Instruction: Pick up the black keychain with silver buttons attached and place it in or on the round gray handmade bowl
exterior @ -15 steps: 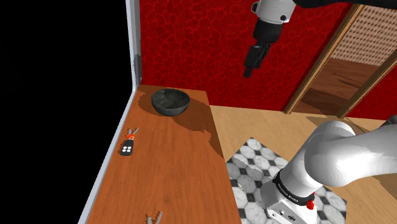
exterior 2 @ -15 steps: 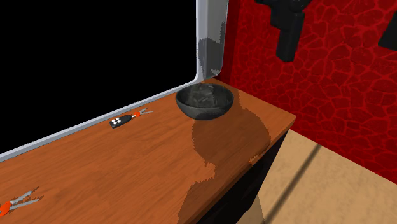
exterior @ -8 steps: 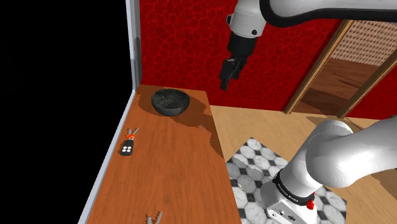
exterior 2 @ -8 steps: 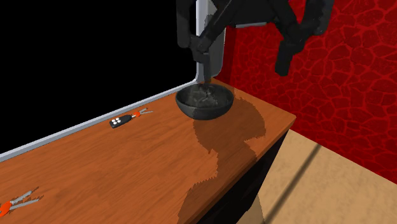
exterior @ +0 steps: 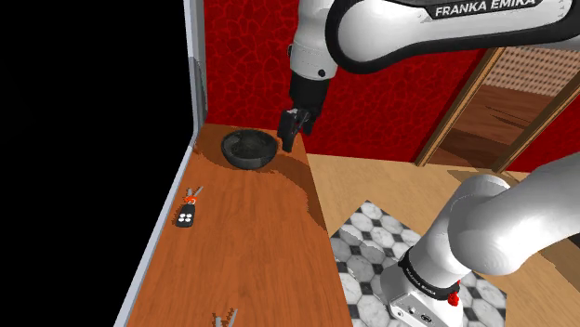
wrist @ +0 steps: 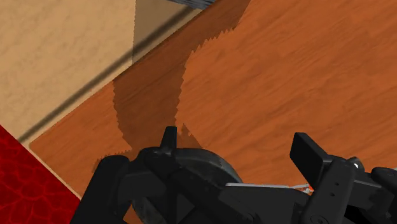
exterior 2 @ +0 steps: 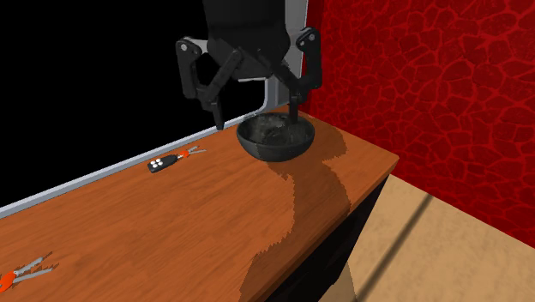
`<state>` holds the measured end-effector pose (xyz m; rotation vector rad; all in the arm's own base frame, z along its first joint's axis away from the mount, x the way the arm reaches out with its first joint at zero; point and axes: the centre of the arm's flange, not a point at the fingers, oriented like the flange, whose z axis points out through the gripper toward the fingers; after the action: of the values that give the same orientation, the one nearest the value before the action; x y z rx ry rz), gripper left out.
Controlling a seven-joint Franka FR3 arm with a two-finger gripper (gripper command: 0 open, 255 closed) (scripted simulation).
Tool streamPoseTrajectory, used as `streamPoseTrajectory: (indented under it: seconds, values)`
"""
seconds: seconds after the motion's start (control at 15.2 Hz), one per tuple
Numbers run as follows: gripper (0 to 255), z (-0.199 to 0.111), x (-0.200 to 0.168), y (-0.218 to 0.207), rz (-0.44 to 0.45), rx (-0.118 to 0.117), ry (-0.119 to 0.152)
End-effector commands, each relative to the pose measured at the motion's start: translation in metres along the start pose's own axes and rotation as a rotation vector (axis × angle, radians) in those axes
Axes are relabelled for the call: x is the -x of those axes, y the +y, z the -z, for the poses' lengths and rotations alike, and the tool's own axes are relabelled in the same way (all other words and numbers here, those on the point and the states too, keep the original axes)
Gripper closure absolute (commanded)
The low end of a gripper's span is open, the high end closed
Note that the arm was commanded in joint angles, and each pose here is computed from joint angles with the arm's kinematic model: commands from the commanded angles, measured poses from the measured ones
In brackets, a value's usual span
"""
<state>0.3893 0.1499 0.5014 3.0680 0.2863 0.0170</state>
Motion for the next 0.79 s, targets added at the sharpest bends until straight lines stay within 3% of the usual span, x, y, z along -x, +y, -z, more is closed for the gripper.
streamPoseTrajectory:
  seconds: [0.0, 0.73]
  values:
    - [0, -0.012, -0.013, -0.024, 0.009, -0.008, 0.003]
    - [0, -0.071, -0.079, -0.133, 0.058, -0.045, 0.011]
